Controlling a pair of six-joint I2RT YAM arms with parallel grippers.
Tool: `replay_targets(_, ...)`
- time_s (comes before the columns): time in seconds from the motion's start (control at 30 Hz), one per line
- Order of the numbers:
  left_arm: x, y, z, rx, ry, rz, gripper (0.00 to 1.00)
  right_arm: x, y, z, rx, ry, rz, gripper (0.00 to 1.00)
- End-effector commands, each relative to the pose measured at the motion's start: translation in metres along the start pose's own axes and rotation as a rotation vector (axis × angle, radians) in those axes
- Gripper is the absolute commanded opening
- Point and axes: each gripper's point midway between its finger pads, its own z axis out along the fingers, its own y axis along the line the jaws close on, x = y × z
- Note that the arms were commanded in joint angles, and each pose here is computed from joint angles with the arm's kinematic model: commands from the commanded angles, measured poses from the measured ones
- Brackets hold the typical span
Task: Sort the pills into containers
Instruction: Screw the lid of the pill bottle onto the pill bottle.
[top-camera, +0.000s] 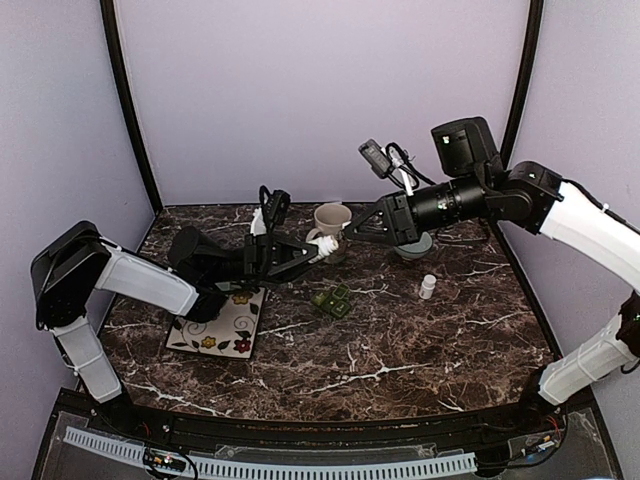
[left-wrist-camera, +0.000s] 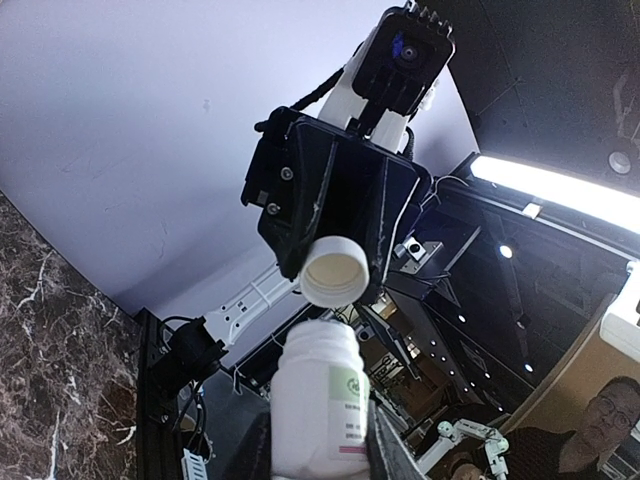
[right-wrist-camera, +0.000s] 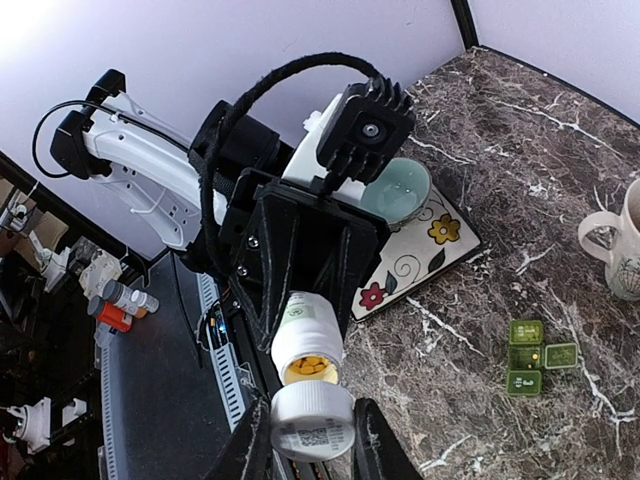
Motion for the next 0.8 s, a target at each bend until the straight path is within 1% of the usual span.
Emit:
replay_targets(0.0, -0.009, -0.031, 0.001, 0.104, -0.002, 0.123, 0.0, -0.001, 0.008, 0.006, -0.043, -0.009, -0.015, 0.0)
replay_targets(0.77, -0.011, -0.031, 0.006, 0.116, 0.018, 0.113, 0.0, 0.006, 0.011, 0.019, -0.08, 0.022, -0.002, 0.0)
